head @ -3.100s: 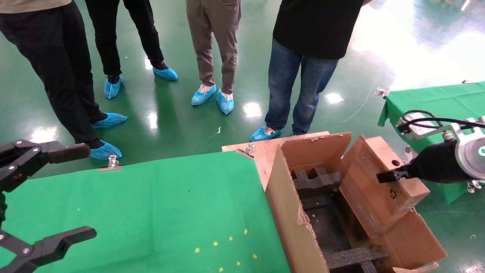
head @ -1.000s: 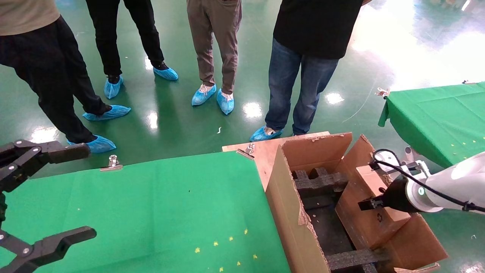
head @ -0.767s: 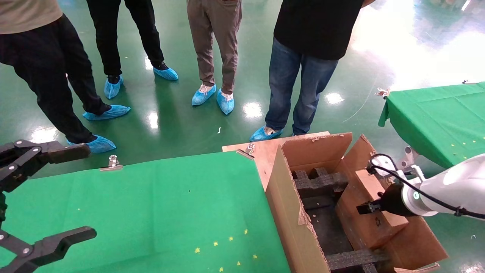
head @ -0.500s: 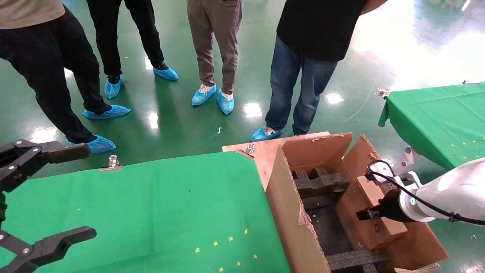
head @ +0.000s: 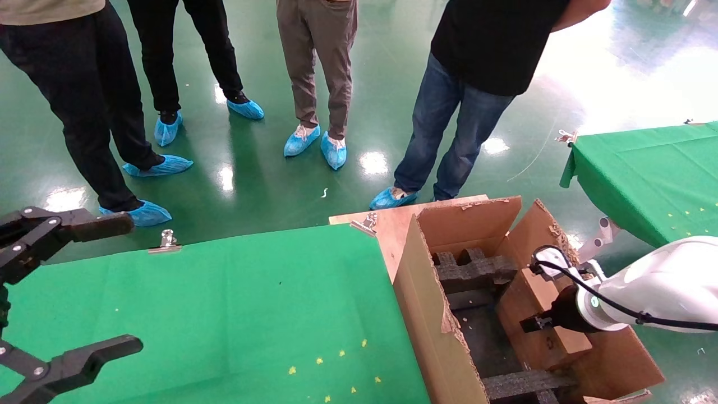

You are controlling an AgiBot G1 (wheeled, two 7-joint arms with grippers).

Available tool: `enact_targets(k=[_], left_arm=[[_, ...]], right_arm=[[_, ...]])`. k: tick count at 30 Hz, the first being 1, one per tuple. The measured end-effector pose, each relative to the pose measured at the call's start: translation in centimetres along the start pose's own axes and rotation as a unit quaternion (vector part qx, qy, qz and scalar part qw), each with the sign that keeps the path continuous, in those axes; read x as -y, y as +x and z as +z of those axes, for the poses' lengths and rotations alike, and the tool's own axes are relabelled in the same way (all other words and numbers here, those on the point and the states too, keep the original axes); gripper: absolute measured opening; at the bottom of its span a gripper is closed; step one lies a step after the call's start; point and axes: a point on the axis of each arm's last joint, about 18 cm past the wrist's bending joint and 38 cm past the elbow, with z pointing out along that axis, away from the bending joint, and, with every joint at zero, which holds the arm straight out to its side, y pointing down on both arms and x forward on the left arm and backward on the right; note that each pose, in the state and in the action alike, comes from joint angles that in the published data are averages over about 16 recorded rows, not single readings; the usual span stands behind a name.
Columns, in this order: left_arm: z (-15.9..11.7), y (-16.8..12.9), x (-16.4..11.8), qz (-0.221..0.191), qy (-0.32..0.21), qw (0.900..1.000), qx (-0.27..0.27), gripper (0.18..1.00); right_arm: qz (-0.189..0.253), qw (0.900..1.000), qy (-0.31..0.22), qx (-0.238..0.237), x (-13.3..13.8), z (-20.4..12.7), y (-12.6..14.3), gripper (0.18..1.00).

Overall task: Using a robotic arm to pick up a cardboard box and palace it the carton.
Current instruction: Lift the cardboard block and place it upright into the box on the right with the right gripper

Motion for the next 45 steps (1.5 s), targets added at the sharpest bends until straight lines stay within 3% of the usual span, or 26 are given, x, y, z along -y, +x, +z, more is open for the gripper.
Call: enact_targets(k=[13, 29, 35, 45], left_arm=[[0.0, 0.0, 0.0, 0.0, 0.0, 1.0, 0.0, 1.001], [0.0, 0.0, 0.0, 0.0, 0.0, 1.0, 0.0, 1.001], [0.0, 0.0, 0.0, 0.0, 0.0, 1.0, 0.0, 1.001], [0.0, 0.0, 0.0, 0.0, 0.0, 1.0, 0.0, 1.001]], right_arm=[[-0.017, 1.0, -0.018, 0.007, 0.1, 2.1, -0.3, 0.29], [-0.023, 0.999, -0.019, 0.012, 0.2, 2.5, -0.4, 0.325], [-0.023, 1.0, -0.017, 0.008, 0.4, 2.3, -0.2, 0.388], [-0.024, 1.0, -0.008, 0.001, 1.0, 1.8, 0.4, 0.579]])
